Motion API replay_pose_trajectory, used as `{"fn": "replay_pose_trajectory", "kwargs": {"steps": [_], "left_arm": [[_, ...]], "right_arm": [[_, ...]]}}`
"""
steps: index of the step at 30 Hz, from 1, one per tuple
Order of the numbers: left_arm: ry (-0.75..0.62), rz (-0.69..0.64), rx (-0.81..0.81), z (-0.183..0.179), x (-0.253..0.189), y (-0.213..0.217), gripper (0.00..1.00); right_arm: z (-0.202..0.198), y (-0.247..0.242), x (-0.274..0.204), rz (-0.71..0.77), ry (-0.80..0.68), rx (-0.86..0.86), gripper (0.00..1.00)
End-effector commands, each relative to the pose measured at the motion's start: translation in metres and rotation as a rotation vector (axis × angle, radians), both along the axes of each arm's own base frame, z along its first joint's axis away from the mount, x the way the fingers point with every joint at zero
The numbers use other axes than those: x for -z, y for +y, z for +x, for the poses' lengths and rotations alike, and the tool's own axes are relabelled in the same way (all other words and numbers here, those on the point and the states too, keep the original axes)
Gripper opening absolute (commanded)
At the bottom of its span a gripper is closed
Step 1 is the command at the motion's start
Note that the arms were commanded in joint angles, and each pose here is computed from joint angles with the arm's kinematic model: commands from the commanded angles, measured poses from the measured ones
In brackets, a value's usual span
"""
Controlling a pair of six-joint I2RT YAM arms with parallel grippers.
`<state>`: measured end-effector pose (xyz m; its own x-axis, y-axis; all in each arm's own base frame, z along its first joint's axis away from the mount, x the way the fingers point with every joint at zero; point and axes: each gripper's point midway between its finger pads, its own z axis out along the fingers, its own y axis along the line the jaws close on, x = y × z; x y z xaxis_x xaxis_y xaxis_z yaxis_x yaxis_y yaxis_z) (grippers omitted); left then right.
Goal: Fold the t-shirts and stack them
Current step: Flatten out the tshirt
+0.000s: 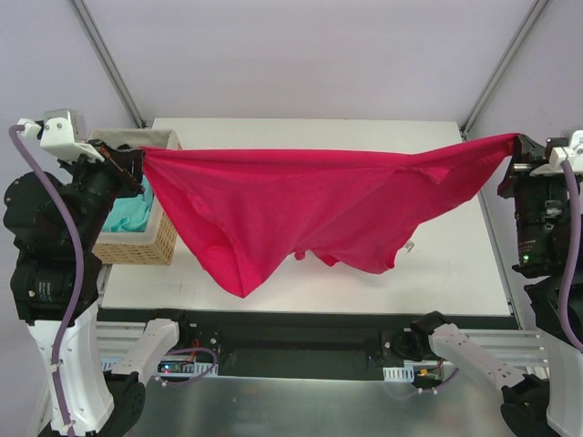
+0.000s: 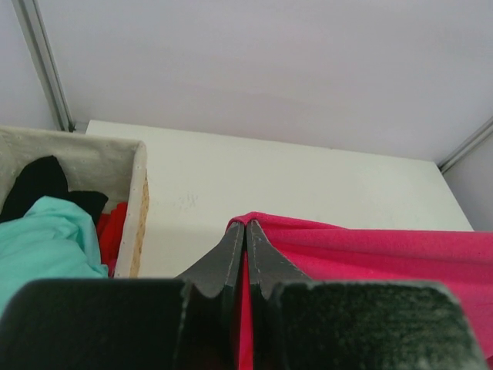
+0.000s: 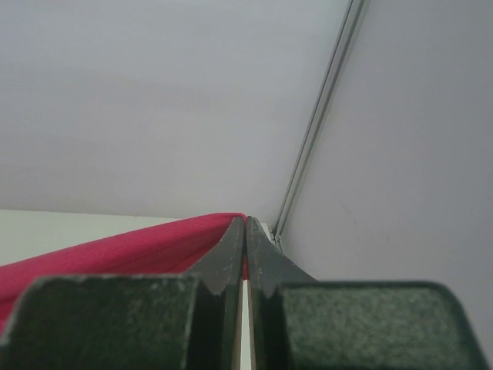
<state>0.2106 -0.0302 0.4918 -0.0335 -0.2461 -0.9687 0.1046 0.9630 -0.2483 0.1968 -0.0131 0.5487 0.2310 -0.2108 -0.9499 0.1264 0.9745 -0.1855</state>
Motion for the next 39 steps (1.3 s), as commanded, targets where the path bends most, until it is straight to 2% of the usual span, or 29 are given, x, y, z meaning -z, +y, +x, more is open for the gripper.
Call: {"fn": "replay_pose_trajectory", "kwargs": {"steps": [1,13,27,39], "left_arm": [[0.03,0.015,-0.073,0.008,0.011,0.013,0.0],[0.075,0.051,-0.143,0.009,0.024,0.027,0.0],[0.112,0.076,-0.211,0.003,0.03,0.04,0.0],[0.042,0.053,-0.181,-0.007,0.008,0.034,0.0]], "right_arm": [[0.005,-0.009,0.002,0.014,0.016,0.073,0.01],[0.013,-0.015,0.022,0.007,0.067,0.138,0.01],[0.003,-0.033,0.03,0.006,0.087,0.229,0.01],[-0.007,-0.027,-0.004,-0.013,-0.016,0.152,0.01]]}}
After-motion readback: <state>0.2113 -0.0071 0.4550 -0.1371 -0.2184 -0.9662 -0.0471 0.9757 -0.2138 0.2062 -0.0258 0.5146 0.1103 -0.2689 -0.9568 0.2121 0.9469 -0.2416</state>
